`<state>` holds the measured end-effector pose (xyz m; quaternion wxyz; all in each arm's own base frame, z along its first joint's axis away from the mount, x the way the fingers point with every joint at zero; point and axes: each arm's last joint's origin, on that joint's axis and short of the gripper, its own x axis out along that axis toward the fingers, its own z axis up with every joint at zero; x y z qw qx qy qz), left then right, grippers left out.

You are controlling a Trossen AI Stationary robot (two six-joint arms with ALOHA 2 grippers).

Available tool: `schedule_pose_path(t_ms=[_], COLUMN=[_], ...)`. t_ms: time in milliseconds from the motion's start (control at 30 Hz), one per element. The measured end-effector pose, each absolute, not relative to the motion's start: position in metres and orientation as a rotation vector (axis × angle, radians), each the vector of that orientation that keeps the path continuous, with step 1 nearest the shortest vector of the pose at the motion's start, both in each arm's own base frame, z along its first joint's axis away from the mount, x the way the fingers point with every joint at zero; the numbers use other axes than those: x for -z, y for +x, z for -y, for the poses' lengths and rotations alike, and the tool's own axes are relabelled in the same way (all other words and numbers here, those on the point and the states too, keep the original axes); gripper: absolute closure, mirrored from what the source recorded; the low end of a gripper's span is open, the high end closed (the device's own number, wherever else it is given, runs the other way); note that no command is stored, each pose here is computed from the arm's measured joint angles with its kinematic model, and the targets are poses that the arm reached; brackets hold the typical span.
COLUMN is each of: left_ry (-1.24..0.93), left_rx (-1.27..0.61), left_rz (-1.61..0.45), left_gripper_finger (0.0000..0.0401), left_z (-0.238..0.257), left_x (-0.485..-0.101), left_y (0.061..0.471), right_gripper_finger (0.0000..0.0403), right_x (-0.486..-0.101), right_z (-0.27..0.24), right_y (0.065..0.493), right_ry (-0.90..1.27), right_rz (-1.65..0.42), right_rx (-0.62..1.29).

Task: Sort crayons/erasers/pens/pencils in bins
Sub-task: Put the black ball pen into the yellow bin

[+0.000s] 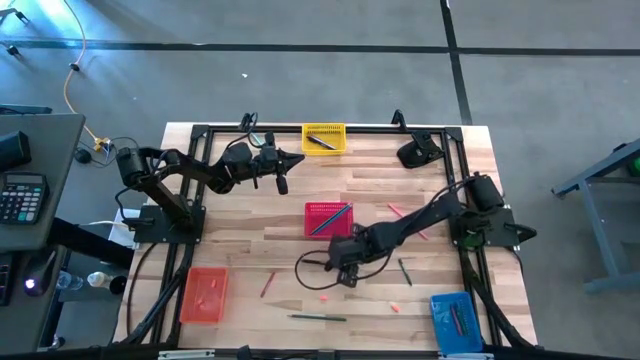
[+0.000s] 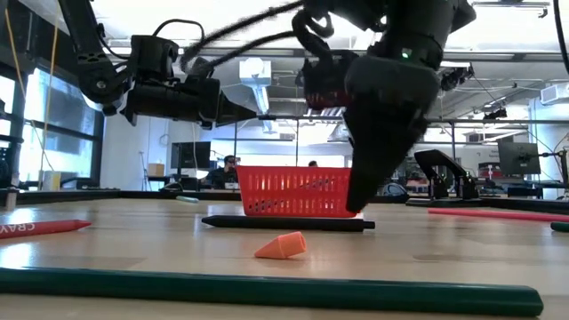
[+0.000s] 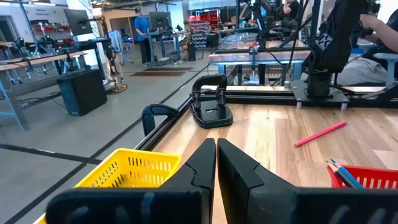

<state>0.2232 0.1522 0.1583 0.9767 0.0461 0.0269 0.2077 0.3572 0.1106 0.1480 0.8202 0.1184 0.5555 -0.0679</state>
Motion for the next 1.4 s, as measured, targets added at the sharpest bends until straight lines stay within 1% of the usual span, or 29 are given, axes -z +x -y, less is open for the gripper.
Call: schedule_pose_path(t_ms=[300, 667, 900, 1067, 1167, 1300, 1400], left_ry=[0.093, 0.099, 0.099, 0.099, 0.099, 0.096, 0.096], left_rx=[-0.419, -0.418, -0.418, -0.418, -0.418, -0.418, -0.418], left_rz=[-0.054, -0.06, -0.06, -0.06, -0.06, -0.068, -0.068], left_gripper_finger=[0.0394, 0.0394, 0.0394, 0.0394, 0.0394, 0.0394, 0.0394], left_z=[-0.152, -0.152, -0.152, -0.152, -0.152, -0.152, -0.152], left_x=[-0.158, -0.158, -0.158, -0.158, -0.158, -0.157, -0.157], left_y=[0.223, 0.223, 0.223, 0.223, 0.223, 0.223, 0.223], right_gripper_finger=[0.0231, 0.0231, 0.0231, 0.0231, 0.0231, 0.0231, 0.0231], right_x=[-0.144, -0.146, -0.156, -0.157, -0.151, -0.134, -0.131], right_z=[-0.105, -0.105, -0.107, -0.112, -0.115, -0.118, -0.12], right_y=[0.36, 0.364, 0.371, 0.37, 0.369, 0.37, 0.37], right_ry=[0.241, 0.245, 0.217, 0.204, 0.196, 0.171, 0.158], right_rz=[-1.184, -1.158, -1.111, -1.107, -1.118, -1.165, -1.167], right_rx=[0.153, 0.113, 0.131, 0.117, 0.104, 0.084, 0.09])
